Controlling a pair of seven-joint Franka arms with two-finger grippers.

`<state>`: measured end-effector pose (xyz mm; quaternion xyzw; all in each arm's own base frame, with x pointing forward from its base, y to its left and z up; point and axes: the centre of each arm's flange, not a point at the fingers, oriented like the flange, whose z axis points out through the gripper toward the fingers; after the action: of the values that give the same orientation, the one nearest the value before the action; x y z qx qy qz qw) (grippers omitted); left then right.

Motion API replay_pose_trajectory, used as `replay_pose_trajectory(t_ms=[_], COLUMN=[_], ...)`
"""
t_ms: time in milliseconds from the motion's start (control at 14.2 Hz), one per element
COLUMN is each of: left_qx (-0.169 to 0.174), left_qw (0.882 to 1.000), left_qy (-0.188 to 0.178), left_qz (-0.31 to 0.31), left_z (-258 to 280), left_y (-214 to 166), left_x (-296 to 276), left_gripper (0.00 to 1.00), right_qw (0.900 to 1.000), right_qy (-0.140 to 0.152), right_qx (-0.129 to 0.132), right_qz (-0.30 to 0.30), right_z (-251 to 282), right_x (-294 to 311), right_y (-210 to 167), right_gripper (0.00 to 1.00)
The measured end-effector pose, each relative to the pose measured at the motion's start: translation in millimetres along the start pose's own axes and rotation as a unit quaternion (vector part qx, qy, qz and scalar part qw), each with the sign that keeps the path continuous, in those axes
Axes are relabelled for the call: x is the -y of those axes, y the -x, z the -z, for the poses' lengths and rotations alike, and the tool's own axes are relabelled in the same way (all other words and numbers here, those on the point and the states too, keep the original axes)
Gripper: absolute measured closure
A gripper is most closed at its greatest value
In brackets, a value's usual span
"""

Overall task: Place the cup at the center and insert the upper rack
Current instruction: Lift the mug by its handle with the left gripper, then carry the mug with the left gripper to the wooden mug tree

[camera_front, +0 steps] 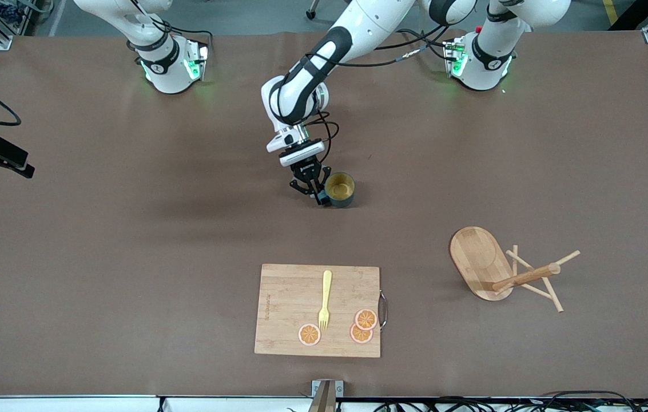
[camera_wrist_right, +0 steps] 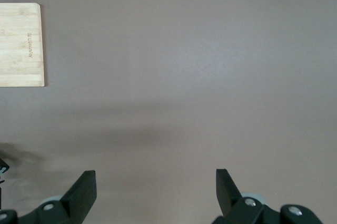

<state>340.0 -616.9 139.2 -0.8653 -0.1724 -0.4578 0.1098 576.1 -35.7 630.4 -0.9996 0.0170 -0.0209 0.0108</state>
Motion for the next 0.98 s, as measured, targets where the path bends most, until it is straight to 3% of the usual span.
replay_pose_trajectory(t_ms=[281, 492, 772, 983], left_qx=[0.062, 0.112, 0.189, 0.265], left_qw=[0.995, 0.984, 0.953, 0.916], left_qy=[0.003, 0.004, 0.002, -0.011], left_qz=[0.074, 0.137, 0.236, 0.302], left_z=[14.7, 23.6, 36.3, 38.9], left_y=[-66.9, -122.1, -208.9, -270.0], left_x=[-21.1, -26.6, -23.8, -12.4], left_gripper=[0.93, 0.93, 0.93, 0.93], right_qw=[1.000, 1.000, 1.000, 1.000], right_qy=[0.000, 0.000, 0.000, 0.000], right_qx=[0.000, 0.001, 0.004, 0.009], right_qz=[-0.001, 0.000, 0.003, 0.005], right_z=[-0.3, -0.5, -5.2, -10.8], right_x=[-1.4, -1.4, -1.8, -1.6], right_y=[0.1, 0.2, 0.2, 0.4], right_gripper=[0.00, 0.00, 0.00, 0.00])
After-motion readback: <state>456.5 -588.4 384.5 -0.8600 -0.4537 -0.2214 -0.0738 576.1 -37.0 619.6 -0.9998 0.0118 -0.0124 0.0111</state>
